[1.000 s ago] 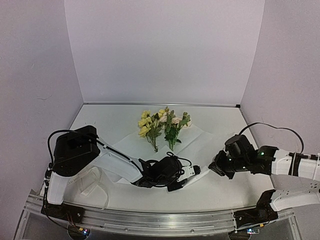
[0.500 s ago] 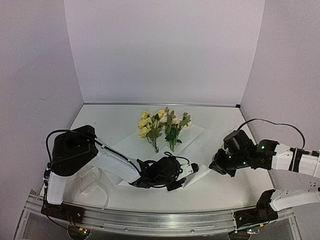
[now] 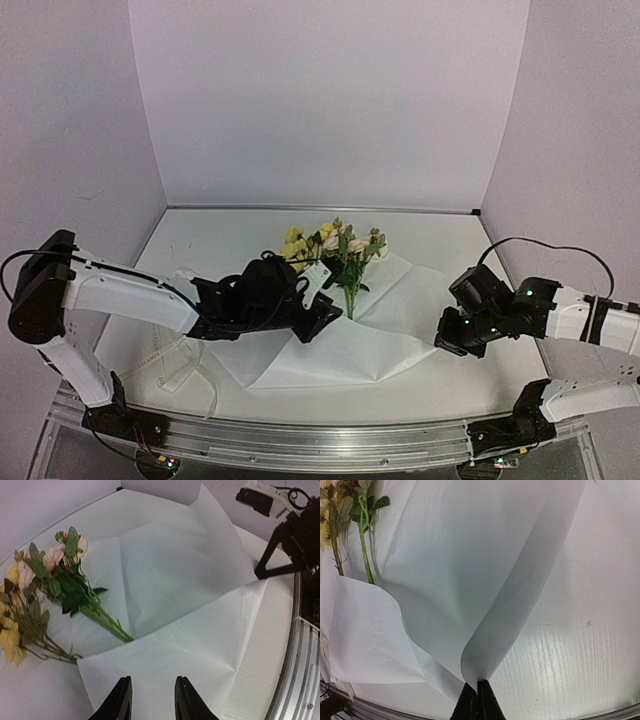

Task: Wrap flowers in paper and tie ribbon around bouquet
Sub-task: Pick up the one-fourth-folded wrapping paper from the center of the board, then fold the one-fourth-folded wrapping paper at the center of the board, then press the fold line on the 2/3-folded wrapping paper.

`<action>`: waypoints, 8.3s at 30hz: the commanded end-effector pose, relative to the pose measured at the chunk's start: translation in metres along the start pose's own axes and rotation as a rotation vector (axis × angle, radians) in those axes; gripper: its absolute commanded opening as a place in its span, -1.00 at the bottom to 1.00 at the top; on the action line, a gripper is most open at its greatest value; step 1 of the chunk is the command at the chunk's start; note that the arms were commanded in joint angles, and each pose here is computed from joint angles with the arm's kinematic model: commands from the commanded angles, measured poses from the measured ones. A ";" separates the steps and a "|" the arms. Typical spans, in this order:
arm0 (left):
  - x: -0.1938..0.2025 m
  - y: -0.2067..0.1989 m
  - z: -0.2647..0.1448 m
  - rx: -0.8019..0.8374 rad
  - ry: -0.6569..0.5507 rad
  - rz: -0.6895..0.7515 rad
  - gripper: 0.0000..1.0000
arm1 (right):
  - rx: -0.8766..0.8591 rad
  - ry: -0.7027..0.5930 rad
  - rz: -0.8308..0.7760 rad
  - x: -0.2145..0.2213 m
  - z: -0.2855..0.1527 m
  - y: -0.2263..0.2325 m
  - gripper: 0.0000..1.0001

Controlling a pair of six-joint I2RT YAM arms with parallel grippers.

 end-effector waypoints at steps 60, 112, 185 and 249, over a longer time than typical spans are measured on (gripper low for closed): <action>0.091 0.051 0.013 0.178 0.414 -0.488 -0.92 | -0.177 0.120 -0.447 0.027 -0.008 0.130 -1.00; 0.054 0.119 -0.005 0.211 0.144 -0.673 0.64 | -0.392 0.516 -0.440 0.066 0.108 0.193 -1.00; 0.120 0.138 0.004 -0.011 0.233 -0.919 -1.00 | -0.020 0.353 -0.342 0.020 0.129 0.109 -0.58; 0.006 0.076 -0.006 0.104 0.242 -0.634 0.06 | -0.040 0.304 -0.140 -0.063 0.163 0.131 -0.49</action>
Point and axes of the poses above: each gripper's point midway between its finger pads, its own z axis out along the fingers, its own y axis along the line the jaws close on, x = y × z, the point moved 8 cm from there along -z, back along the fingers, and after that the axes turned 8 degrees about z, right-handed, at the moved point
